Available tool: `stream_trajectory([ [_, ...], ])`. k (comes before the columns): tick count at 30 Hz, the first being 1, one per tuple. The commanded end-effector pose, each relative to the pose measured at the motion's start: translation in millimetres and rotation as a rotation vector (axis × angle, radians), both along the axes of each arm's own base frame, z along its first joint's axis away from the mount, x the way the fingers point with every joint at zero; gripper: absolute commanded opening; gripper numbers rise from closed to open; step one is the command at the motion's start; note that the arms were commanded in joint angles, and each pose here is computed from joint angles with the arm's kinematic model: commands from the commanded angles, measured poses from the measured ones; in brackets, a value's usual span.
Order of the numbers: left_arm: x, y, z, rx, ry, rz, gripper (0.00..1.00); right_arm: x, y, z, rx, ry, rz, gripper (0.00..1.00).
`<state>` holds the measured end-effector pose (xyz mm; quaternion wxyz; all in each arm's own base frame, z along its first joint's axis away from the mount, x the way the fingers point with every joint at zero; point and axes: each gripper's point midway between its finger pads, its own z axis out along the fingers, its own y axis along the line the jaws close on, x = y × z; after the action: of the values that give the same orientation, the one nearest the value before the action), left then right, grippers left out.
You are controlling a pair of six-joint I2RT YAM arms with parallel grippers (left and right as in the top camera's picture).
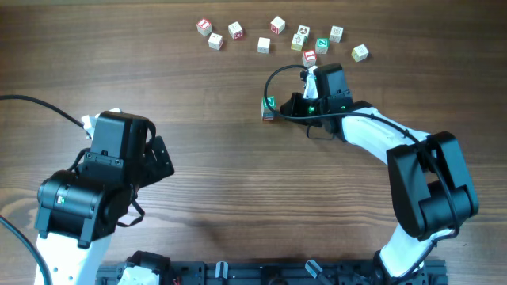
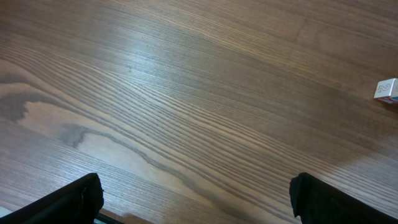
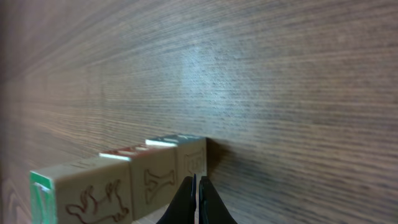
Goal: Form a tower
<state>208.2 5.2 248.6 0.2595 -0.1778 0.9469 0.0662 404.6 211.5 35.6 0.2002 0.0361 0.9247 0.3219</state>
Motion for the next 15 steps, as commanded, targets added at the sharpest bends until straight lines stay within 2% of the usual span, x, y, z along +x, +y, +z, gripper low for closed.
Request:
stream_trajectory([
  [1,0,1,-1,-0.005,0.001,0.012,1.0,-4,3,-11,0.008,0.013,0.026,0.04],
  [15,0,1,-1,-0.005,0.001,0.012,1.0,-15,13,-12,0.025,0.046,0.063,0.04],
])
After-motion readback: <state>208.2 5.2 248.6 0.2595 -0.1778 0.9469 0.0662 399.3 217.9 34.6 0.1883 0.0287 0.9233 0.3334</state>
